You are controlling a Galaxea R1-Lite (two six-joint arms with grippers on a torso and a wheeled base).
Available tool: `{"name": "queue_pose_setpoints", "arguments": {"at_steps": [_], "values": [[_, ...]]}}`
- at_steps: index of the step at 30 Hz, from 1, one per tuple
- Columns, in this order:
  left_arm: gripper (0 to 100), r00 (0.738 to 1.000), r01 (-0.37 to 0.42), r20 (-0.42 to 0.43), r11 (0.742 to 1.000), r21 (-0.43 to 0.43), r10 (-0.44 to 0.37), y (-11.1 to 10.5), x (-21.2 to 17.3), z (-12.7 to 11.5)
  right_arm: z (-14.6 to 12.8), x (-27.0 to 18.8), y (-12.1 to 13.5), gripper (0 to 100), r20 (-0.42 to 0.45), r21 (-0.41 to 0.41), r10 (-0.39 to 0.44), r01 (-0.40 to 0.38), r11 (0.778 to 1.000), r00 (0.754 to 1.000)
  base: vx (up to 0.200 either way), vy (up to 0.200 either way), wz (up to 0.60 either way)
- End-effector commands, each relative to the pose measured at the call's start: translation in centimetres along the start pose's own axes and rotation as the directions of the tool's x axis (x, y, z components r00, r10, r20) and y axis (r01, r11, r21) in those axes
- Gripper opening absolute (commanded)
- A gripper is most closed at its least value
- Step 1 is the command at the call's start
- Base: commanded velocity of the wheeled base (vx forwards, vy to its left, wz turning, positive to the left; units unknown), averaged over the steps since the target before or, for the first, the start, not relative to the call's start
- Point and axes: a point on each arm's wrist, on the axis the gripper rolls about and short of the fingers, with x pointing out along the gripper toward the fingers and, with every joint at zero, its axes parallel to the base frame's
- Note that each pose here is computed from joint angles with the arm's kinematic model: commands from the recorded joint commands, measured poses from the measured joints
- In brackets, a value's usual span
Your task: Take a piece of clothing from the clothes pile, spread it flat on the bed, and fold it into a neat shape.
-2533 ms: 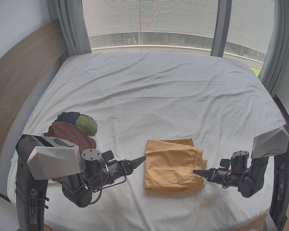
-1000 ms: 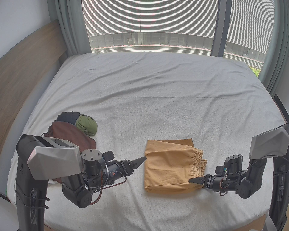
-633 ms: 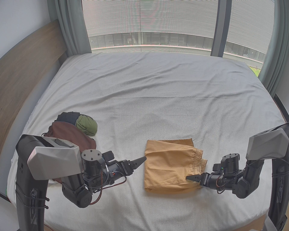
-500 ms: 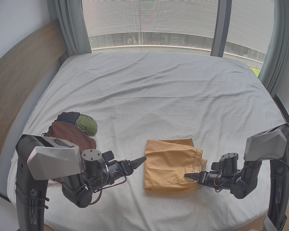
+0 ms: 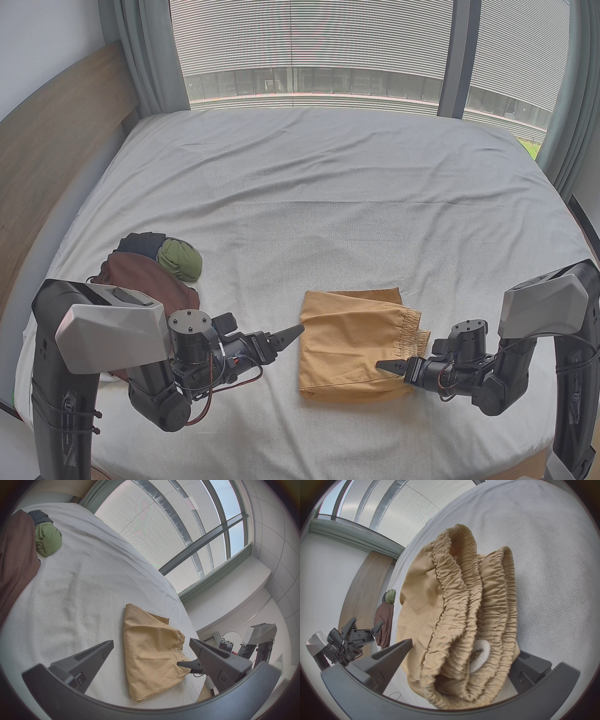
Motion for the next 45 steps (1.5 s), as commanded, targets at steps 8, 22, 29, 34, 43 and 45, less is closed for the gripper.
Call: {"name": "queue_pose_setpoints", "arguments": {"at_steps": [8, 22, 29, 34, 43, 45], "values": [[100, 1.0, -0.001, 0.002, 1.0, -0.001, 0.001, 0.1, 0.0, 0.0, -0.1, 0.0, -0.1, 0, -0.002, 0.003, -0.002, 0.002, 1.0, 1.0, 0.0, 0.0, 0.0], [100, 1.0, 0.0, 0.01, 1.0, -0.001, 0.0, 0.1, 0.0, 0.3, 1.5, -1.4, 1.9, 0, 0.103, -0.04, 0.137, -0.133, 0.99, 0.985, 0.0, 0.0, 0.0], [100, 1.0, -0.004, 0.016, 1.0, -0.002, 0.004, 0.1, -0.1, 0.5, 1.6, -2.0, 2.5, 0, 0.12, -0.08, 0.222, -0.214, 0.974, 0.968, 0.0, 0.0, 0.0], [100, 1.0, 0.006, 0.028, 1.0, 0.003, -0.006, -0.3, -0.4, 1.0, 2.2, -3.2, 4.4, 0, 0.106, -0.128, 0.315, -0.301, 0.945, 0.943, 0.0, 0.0, 0.0], [100, 1.0, 0.004, 0.028, 1.0, 0.002, -0.004, -0.3, -0.5, 1.0, 2.9, -4.5, 6.4, 0, 0.1, -0.176, 0.4, -0.379, 0.908, 0.911, 0.0, 0.0, 0.0], [100, 0.999, 0.004, 0.034, 1.0, 0.003, -0.004, -0.4, -0.5, 1.1, 3.4, -4.9, 7.1, 0, 0.112, -0.198, 0.43, -0.404, 0.893, 0.896, 0.0, 0.0, 0.0]]}}
